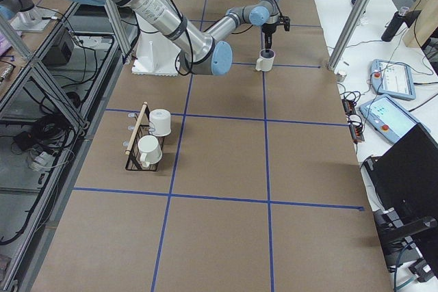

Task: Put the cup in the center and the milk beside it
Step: 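Lower the white mug onto the table center and open the right gripper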

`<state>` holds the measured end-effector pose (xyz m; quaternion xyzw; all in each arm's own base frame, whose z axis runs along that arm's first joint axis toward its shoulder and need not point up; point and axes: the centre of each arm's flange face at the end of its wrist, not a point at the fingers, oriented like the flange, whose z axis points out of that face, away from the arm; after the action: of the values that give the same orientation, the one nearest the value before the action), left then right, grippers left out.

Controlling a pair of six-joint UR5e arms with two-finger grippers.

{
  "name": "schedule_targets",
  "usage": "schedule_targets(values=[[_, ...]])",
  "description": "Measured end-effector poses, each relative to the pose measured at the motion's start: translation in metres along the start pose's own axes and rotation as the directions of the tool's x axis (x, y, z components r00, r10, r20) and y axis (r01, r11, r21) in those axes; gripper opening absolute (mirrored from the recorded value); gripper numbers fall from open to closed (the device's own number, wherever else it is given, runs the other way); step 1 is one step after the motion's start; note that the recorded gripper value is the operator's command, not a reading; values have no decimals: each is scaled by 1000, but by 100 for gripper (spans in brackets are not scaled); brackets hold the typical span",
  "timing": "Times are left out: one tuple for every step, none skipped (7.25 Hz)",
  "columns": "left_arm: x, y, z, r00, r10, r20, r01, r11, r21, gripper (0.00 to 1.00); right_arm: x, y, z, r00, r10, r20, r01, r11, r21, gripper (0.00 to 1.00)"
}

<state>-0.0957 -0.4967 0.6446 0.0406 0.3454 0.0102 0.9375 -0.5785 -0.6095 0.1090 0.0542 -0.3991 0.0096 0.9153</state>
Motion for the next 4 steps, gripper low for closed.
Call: schedule_targets(values=[[3,0,-2,1000,5,-23,-5,1000,6,98,4,-9,-17,1000,13,23,-13,1000,-4,100],[10,3,-7,998,13,-66,-12,1000,18,98,23,-26,-39,998,42,41,-42,999,-21,100],[18,12,-15,995,28,-95,-25,999,36,98,54,-44,-63,996,77,46,-75,996,-38,100],[23,25,-20,992,70,-104,-65,997,48,98,90,-55,-86,995,91,37,-89,995,-42,100]])
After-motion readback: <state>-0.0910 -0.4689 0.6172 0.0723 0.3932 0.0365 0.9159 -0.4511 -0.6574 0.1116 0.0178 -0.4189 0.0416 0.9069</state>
